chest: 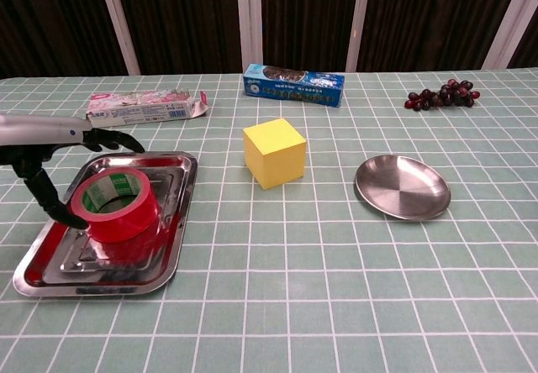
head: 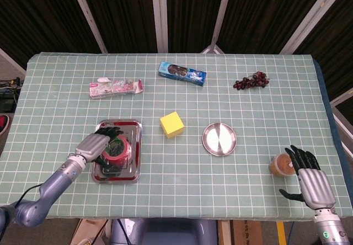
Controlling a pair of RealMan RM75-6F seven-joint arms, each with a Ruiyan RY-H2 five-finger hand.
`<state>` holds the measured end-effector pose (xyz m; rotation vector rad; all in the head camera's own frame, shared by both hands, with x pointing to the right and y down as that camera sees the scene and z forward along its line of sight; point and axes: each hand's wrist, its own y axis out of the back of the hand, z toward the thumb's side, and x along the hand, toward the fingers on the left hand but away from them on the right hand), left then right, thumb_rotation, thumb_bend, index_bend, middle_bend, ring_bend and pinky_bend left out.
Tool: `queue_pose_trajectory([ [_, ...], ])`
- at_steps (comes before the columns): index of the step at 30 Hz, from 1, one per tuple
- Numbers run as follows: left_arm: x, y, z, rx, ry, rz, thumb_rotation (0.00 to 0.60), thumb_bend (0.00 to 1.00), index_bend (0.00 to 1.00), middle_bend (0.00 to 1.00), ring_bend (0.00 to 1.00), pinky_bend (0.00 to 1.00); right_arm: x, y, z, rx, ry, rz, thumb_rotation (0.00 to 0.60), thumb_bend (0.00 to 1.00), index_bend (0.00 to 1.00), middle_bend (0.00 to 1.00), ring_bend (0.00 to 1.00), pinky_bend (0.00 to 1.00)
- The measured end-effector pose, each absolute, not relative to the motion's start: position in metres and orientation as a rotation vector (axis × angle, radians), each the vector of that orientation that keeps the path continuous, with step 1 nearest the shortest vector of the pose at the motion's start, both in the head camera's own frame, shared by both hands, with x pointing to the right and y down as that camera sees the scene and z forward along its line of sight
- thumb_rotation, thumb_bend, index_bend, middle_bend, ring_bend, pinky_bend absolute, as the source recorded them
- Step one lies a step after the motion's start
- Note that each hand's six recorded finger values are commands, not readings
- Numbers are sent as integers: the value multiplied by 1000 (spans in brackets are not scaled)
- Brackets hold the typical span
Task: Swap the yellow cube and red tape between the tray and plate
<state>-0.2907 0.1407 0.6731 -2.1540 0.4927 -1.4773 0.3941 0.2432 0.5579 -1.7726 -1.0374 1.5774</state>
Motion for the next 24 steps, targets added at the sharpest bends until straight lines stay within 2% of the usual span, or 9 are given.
queue_pose_trajectory([
  [6,-288,143,689,-2107,482,-1482,600,0,100,0,0,9,396,243,558,-1769,-1067,1583,600,65,0,0,0,0],
  [20,-283,150,698,-2061,414,-1454,600,3,112,16,1,82,400,241,559,-1768,-1128,1598,600,65,0,0,0,0],
  [22,-283,151,700,-2070,398,-1457,600,52,123,50,24,123,400,241,558,-1758,-1139,1599,600,65,0,0,0,0],
  [24,-282,151,701,-2076,393,-1455,600,196,135,104,78,186,400,240,558,-1753,-1147,1599,600,65,0,0,0,0],
])
